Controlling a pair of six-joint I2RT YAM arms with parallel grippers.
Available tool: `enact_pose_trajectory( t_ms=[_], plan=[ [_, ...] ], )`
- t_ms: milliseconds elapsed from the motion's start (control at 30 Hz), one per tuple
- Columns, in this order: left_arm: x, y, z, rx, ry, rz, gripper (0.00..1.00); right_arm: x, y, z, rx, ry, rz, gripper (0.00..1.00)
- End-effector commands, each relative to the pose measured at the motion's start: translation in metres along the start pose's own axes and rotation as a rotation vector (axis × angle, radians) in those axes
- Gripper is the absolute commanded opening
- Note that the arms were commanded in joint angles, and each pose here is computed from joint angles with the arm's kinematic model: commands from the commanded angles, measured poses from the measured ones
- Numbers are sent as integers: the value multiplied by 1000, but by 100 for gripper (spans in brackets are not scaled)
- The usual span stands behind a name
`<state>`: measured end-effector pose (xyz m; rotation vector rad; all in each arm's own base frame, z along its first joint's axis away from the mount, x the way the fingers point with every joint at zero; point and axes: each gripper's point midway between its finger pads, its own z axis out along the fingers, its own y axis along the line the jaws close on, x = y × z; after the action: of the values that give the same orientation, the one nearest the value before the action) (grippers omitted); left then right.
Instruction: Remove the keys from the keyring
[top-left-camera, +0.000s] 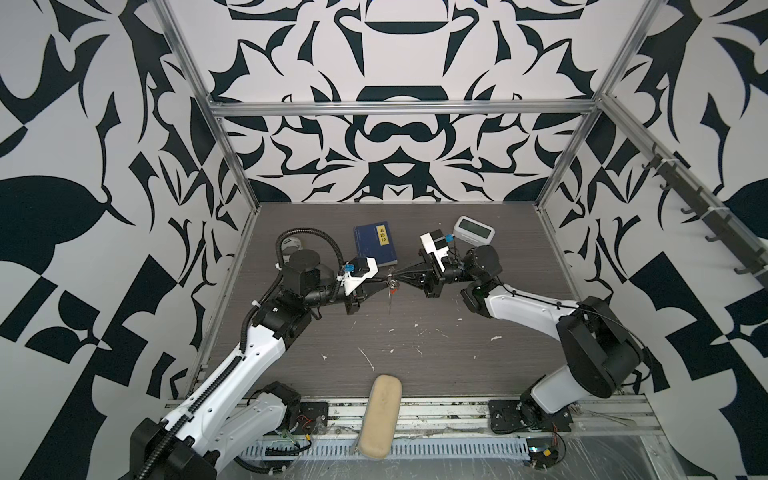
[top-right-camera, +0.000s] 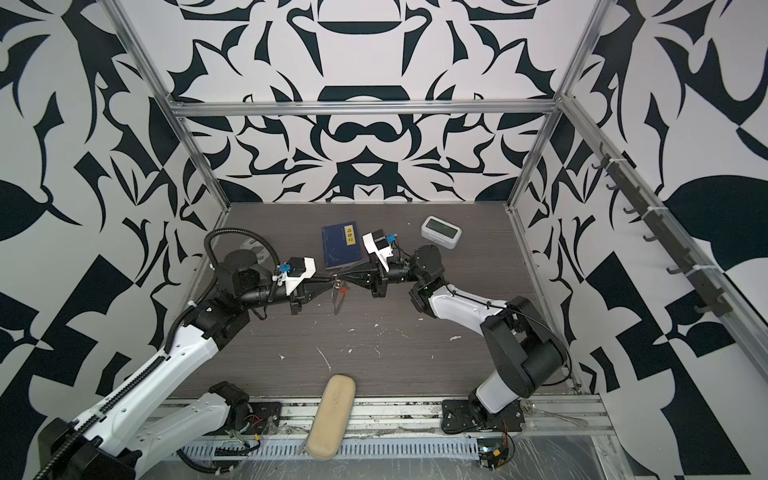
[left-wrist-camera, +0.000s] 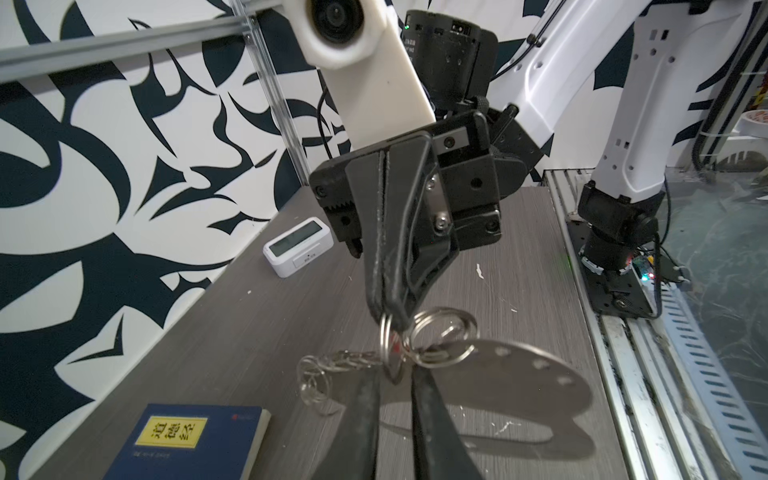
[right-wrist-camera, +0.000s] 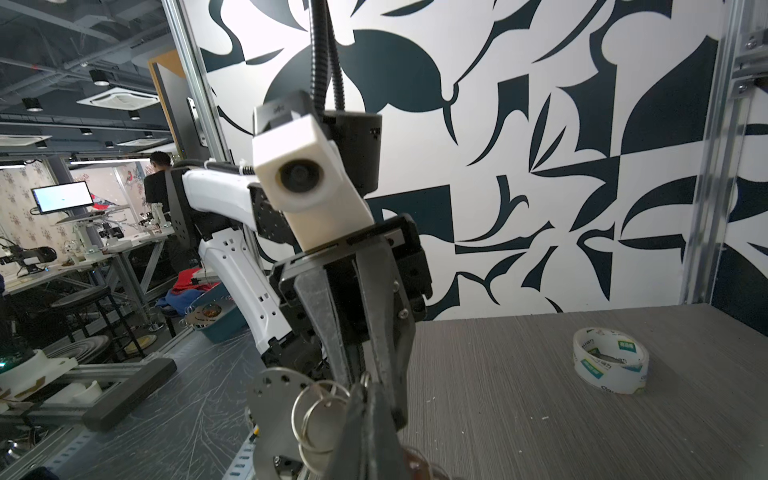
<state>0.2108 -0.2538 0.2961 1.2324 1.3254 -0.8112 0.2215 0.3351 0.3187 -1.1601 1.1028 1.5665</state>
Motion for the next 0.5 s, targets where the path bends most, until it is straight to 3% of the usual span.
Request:
enact_pose_trajectory(
  t_ms=[0,467],
  plan=[
    [-17,3,-4,-28,-68,35,19,-32,9,2,-25,-75,-85,0],
    [-24,11,-2,-35,-94,0,17,-35,11,4,-29,-78,-76,0]
  ],
)
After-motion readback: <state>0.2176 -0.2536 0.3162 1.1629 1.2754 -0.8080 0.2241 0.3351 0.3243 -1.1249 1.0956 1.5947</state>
